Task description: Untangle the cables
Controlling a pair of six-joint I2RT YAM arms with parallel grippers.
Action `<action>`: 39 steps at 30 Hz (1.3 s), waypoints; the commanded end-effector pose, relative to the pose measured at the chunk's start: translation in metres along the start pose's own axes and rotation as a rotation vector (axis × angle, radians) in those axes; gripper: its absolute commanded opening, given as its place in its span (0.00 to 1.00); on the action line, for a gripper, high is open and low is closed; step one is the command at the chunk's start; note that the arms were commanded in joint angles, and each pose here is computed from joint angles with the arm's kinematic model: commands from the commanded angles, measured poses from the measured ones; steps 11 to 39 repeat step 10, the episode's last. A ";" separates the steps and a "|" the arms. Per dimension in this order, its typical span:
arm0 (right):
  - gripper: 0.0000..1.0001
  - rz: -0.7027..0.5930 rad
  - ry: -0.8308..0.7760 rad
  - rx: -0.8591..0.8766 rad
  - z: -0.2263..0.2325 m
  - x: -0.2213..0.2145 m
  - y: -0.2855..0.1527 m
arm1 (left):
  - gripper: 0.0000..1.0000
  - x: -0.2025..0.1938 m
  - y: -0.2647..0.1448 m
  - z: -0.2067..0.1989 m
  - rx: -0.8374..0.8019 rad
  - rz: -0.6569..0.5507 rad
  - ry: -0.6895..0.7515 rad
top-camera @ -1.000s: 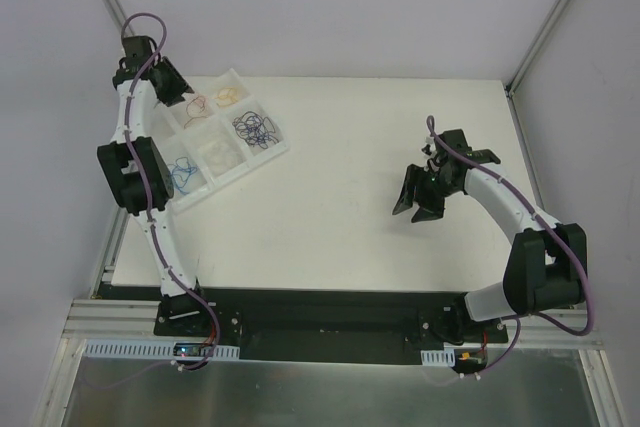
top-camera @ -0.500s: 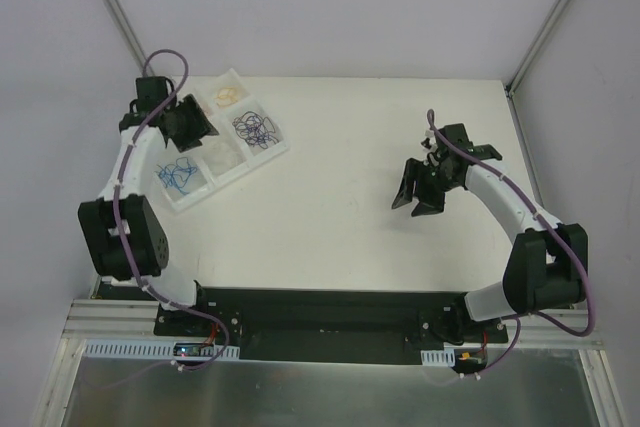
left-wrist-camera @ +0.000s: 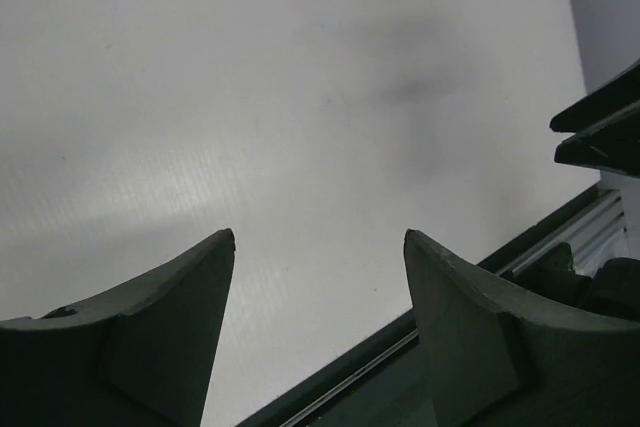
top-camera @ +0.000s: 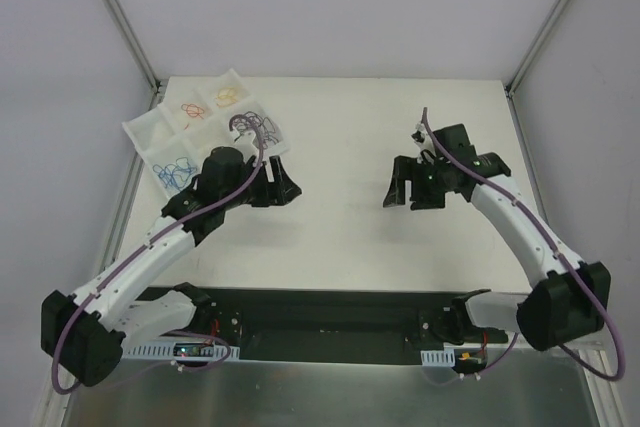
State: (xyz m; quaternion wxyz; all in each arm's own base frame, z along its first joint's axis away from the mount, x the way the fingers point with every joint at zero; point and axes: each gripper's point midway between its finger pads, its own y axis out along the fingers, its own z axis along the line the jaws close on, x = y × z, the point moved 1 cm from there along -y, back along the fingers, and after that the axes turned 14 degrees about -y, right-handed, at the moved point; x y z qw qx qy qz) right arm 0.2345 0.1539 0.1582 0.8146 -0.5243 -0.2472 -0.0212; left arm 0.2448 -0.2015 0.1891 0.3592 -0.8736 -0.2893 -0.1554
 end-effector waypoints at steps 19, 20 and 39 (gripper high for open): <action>0.96 -0.647 -0.034 -0.203 -0.020 -0.040 -0.085 | 0.82 0.004 -0.044 -0.035 -0.275 -0.241 -0.032; 0.96 -0.647 -0.034 -0.203 -0.020 -0.040 -0.085 | 0.82 0.004 -0.044 -0.035 -0.275 -0.241 -0.032; 0.96 -0.647 -0.034 -0.203 -0.020 -0.040 -0.085 | 0.82 0.004 -0.044 -0.035 -0.275 -0.241 -0.032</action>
